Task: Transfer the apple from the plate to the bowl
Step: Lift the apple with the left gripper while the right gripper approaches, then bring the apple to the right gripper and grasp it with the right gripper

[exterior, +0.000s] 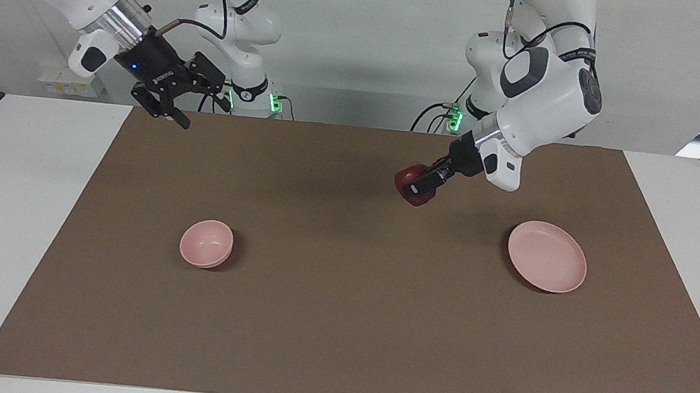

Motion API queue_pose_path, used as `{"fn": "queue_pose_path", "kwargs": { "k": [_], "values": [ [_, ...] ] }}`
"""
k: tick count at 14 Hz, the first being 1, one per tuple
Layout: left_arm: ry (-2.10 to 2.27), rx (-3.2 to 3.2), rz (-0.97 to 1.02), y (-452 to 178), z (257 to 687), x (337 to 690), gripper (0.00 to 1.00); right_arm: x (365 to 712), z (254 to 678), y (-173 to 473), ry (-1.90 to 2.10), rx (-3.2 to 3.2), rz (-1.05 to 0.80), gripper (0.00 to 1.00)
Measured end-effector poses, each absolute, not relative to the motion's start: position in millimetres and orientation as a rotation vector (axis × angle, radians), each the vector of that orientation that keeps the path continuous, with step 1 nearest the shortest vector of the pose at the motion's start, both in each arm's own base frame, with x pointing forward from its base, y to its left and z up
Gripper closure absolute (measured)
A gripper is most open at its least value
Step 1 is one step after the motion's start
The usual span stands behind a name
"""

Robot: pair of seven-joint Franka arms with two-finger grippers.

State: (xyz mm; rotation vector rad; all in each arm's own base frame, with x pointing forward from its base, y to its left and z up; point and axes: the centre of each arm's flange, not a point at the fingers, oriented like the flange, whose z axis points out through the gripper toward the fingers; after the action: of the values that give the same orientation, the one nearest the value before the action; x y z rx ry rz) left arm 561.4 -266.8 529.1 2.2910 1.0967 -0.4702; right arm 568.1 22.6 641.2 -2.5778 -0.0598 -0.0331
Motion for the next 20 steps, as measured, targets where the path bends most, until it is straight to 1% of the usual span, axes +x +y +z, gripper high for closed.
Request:
{"fn": "queue_pose_path", "kwargs": {
  "k": [3, 7, 12, 16, 20],
  "values": [
    [1.162, 2.137, -0.564, -276.6, 549.4, 561.5, 0.18, 572.6, 626.9, 32.8, -0.04, -2.452, -0.019, 0.0],
    [1.177, 1.934, -0.684, -284.8, 564.2, 563.0, 0.18, 576.2, 611.5, 44.1, -0.002, -2.333, -0.007, 0.0],
    [1.168, 1.725, -0.826, -317.1, 579.0, 551.8, 0.18, 579.8, 591.5, 59.3, 0.051, -2.198, 0.018, 0.0],
    [1.198, 1.535, -0.953, -320.6, 583.1, 550.5, 0.18, 582.7, 573.2, 70.2, 0.106, -2.073, 0.051, 0.0],
    [1.234, 1.463, -0.992, -332.8, 571.3, 541.2, 0.18, 581.1, 559.7, 78.6, 0.15, -1.96, 0.089, 0.0]
  ]
}}
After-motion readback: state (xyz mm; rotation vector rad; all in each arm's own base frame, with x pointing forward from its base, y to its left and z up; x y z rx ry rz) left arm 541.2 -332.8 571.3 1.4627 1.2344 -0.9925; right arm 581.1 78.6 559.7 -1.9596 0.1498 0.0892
